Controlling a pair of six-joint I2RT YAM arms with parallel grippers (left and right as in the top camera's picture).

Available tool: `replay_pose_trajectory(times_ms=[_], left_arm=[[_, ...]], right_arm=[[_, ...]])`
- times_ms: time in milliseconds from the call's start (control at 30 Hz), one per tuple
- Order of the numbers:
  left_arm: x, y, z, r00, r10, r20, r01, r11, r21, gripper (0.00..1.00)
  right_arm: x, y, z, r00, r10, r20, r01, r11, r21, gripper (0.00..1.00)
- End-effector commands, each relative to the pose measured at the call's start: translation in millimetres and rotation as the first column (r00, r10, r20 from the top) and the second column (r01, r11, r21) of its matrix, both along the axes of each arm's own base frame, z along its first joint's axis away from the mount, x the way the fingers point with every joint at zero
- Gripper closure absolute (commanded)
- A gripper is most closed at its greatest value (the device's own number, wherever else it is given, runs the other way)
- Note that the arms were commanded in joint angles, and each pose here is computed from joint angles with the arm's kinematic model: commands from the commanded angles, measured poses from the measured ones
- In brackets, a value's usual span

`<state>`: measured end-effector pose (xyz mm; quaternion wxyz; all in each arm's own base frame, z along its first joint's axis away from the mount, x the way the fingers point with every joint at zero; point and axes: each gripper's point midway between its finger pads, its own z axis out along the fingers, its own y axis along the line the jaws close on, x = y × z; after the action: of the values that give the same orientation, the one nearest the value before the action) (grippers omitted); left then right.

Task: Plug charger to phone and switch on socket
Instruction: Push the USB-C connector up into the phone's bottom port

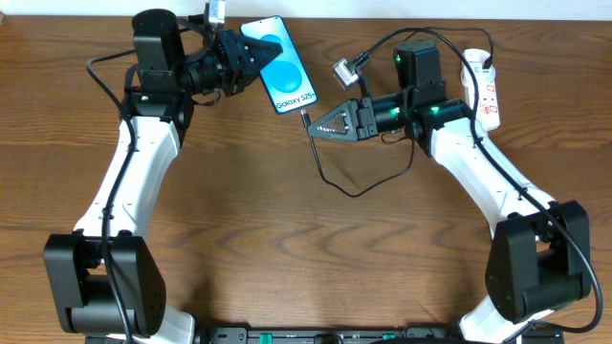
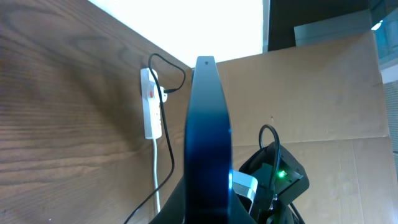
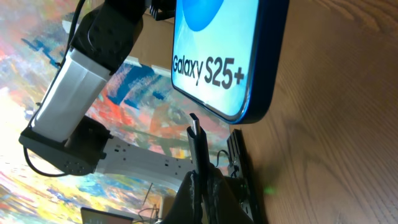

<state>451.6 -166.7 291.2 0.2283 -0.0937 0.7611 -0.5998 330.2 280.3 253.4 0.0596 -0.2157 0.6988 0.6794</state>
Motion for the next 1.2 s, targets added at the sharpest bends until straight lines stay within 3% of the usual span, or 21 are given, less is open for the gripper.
replay_pose_trajectory(times_ms=[0,1167], left_arm=[[1.5,0.6,6.1,1.000,0.002,0.017,-0.002,1.000,-0.004,0.93],[1.7,0.4,6.0,1.000,0.004,0.017,-0.004,1.000,-0.003,0.93]], right_arm=[[-6.3,-1.5,11.2,1.000,0.021,0.014,-0.021,1.000,0.022,0.99],[-8.8,6.5,6.1,1.000,0.016,0.004,-0.016,1.000,-0.004,0.99]])
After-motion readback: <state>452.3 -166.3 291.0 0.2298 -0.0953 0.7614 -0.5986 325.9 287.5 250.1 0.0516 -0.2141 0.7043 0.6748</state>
